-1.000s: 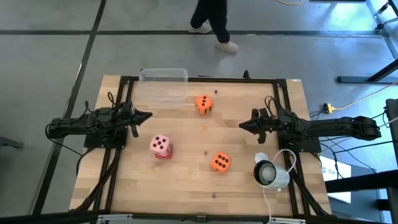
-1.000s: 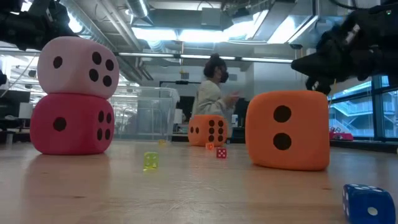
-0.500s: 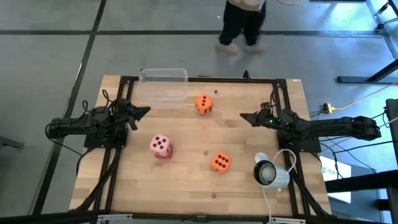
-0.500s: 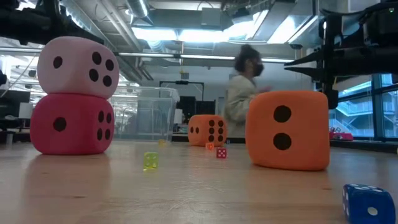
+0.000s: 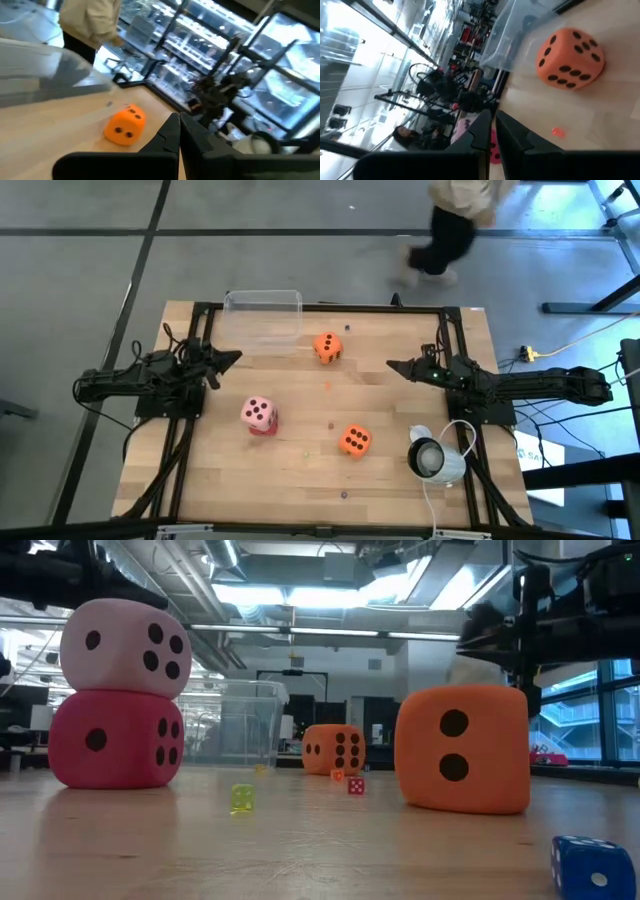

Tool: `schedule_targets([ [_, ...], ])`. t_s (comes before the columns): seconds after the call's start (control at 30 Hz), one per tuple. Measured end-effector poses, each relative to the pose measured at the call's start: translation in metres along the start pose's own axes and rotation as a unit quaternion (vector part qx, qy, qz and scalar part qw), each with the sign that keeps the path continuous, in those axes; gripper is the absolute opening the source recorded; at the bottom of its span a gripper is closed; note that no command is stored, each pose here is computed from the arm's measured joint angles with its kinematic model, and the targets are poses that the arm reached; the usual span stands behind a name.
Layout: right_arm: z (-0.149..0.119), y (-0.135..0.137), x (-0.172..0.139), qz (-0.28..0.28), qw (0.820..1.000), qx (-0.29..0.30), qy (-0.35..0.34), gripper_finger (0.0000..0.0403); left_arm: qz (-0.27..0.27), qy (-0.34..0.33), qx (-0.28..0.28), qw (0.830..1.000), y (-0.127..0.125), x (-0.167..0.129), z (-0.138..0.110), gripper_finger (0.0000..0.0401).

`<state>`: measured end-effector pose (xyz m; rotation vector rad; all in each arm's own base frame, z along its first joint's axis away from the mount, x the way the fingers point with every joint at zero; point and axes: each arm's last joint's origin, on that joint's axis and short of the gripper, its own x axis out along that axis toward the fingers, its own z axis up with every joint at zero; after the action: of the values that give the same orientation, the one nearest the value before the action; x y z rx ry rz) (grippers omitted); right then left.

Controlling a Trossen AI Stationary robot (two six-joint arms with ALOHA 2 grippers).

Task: Pick & Place Dice
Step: Put the large pink die into the transparent bin

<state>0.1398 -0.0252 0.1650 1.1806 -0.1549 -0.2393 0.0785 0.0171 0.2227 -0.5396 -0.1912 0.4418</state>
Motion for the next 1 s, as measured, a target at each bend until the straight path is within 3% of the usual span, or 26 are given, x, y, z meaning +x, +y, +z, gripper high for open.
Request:
schedule_targets([
  [0.23, -0.004, 0.001, 0.000, 0.024, 0.997, -0.047, 0.056, 0.0027, -0.162, 0.022, 0.002, 0.987, -0.021, 0.007, 0.010, 0.0009],
  [0.33, -0.005, 0.001, 0.000, 0.025, 0.996, -0.048, 0.065, 0.0027, -0.187, 0.039, -0.004, 0.982, -0.037, 0.012, 0.030, 0.0022],
  [0.5, -0.006, -0.001, 0.000, 0.018, 0.994, -0.073, 0.073, 0.0027, -0.196, 0.138, 0.042, 0.970, -0.071, 0.030, 0.064, 0.0052],
  [0.63, -0.007, -0.003, -0.001, 0.009, 0.995, -0.063, 0.083, 0.0027, -0.209, 0.252, 0.138, 0.935, -0.104, 0.045, 0.085, 0.0062],
  [0.77, -0.008, -0.003, -0.001, 0.006, 0.994, -0.063, 0.086, 0.0027, -0.168, 0.365, 0.234, 0.886, -0.129, 0.047, 0.091, 0.0060],
  [1.0, -0.008, -0.003, -0.001, 0.007, 0.994, -0.054, 0.091, 0.0027, -0.180, 0.411, 0.306, 0.840, -0.175, 0.038, 0.075, 0.0043],
])
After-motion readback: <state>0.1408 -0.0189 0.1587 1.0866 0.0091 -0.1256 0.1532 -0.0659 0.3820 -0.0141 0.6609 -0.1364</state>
